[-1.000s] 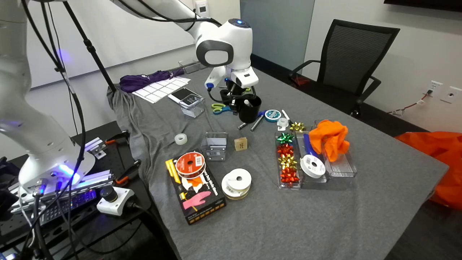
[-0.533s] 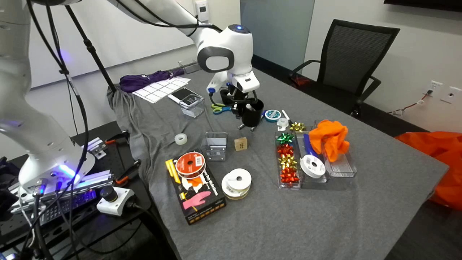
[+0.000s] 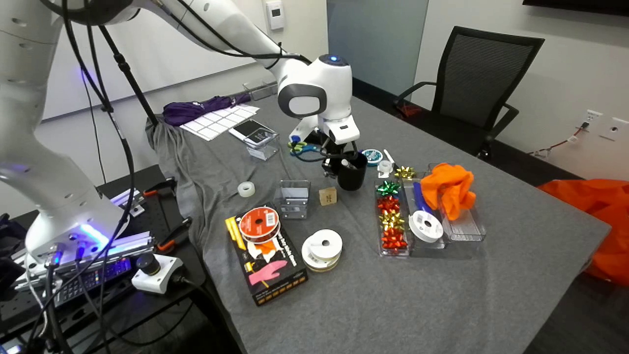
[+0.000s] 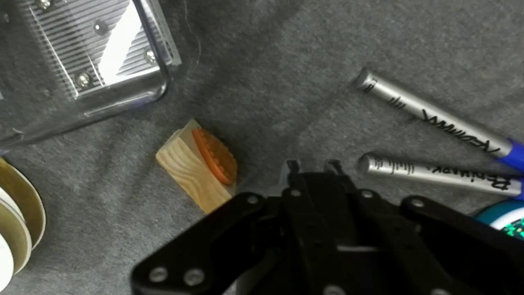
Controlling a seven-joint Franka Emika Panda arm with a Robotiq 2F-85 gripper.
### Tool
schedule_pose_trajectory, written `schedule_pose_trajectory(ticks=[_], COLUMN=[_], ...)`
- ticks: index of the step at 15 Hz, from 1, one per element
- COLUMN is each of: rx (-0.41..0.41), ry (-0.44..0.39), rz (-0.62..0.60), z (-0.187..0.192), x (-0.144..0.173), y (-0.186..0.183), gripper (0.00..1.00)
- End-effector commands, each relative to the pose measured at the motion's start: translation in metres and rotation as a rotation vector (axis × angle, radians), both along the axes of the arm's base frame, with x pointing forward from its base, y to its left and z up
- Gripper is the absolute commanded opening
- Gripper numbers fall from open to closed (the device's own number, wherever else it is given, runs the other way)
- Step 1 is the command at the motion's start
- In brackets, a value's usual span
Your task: Put the marker inside the black cup
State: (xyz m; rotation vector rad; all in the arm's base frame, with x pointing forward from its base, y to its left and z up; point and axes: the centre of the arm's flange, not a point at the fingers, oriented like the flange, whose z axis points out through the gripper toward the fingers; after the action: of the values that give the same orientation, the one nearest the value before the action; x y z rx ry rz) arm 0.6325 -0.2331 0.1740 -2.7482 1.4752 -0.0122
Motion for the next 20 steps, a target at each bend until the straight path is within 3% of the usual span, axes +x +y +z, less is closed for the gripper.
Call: schedule_pose_trajectory(ticks=[1, 4, 6, 8, 15, 17, 20], rx=[-0.04, -0.055, -0.071, -0.082, -0.084, -0.081, -0.043], ry=[-0.024, -0.038, -0.046, -0.049, -0.052, -0.047, -0.026], rz=[-0.052, -0.088, -0.103, -0.112, -0.103, -0.096, -0.065], z=[-0.012, -0.02, -0.024, -0.023, -0.013, -0.014, -0.015], x=[0.018, 0.022, 0.024, 0.027, 0.024, 0.023, 0.023], y=[-0.012, -0.015, -0.017, -0.019, -0.02, -0.02, -0.019], gripper=[0.05, 0.05, 0.44, 0.47, 0.95, 1.0, 1.0])
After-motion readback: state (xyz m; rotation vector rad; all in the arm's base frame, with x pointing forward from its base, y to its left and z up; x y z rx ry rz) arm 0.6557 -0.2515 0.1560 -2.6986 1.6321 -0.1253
